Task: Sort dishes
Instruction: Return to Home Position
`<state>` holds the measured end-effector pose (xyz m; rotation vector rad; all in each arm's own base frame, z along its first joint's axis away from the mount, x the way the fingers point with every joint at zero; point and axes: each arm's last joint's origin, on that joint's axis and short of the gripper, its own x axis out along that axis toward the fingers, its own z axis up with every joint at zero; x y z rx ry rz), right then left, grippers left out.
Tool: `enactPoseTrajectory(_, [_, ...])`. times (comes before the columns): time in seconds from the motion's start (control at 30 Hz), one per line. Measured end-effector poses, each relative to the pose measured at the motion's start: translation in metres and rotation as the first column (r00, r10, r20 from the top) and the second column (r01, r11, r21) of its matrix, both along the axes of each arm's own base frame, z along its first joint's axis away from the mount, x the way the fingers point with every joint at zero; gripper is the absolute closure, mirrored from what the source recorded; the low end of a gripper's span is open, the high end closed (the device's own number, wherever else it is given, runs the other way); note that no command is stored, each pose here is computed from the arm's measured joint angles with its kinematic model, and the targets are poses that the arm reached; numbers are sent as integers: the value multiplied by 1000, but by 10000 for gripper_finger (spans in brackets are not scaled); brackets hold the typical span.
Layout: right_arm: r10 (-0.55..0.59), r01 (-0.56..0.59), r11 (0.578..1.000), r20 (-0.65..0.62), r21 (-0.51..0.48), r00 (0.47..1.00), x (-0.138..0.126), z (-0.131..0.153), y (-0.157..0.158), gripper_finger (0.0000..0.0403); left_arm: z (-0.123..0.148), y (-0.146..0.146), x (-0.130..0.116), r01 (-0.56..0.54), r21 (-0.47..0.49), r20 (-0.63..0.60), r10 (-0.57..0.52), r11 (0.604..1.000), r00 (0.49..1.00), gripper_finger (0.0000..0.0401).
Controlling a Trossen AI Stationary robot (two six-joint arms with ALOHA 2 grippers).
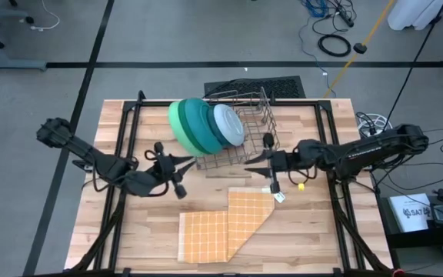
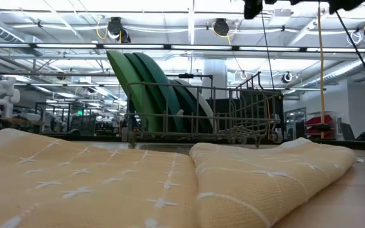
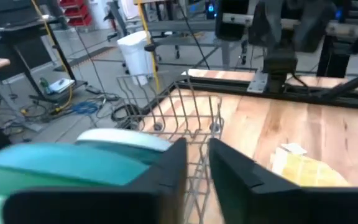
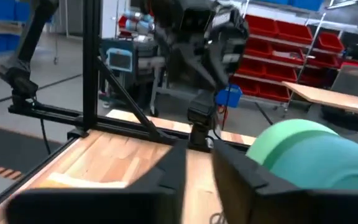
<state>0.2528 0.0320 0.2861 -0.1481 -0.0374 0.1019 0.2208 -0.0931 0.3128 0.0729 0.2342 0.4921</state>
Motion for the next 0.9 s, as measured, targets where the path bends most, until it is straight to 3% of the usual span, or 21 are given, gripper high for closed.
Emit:
enactPoseTrajectory(0.07, [0, 0, 1000, 16, 11, 1000, -8, -7, -1, 378, -14, 1, -5, 14, 4, 25, -14, 1000, 1000, 359])
enactPoseTrajectory(0.13, [0, -1, 999, 31, 39, 1000, -16, -17, -2, 394, -28, 3, -11, 29, 14, 54, -29, 999, 998, 389])
enactPoseTrajectory(0.23, [10, -18, 995, 81, 96, 997, -31, -28, -2, 395, -43, 7, -21, 78, 21, 121, -80, 997, 989, 390])
enactPoseTrajectory(0.47, [-26, 5, 993, 182, 115, 983, -73, -59, -3, 401, -77, 25, -41, 207, 24, 274, -206, 978, 940, 396])
enactPoseTrajectory(0.7, [-104, 74, 989, 249, 129, 963, -114, -86, -13, 402, -103, 42, -46, 235, 9, 270, -229, 972, 935, 396])
enactPoseTrajectory(0.9, [-125, 110, 988, 135, 110, 983, -124, -100, -15, 403, -108, 54, -53, 222, 36, 272, -223, 974, 936, 396])
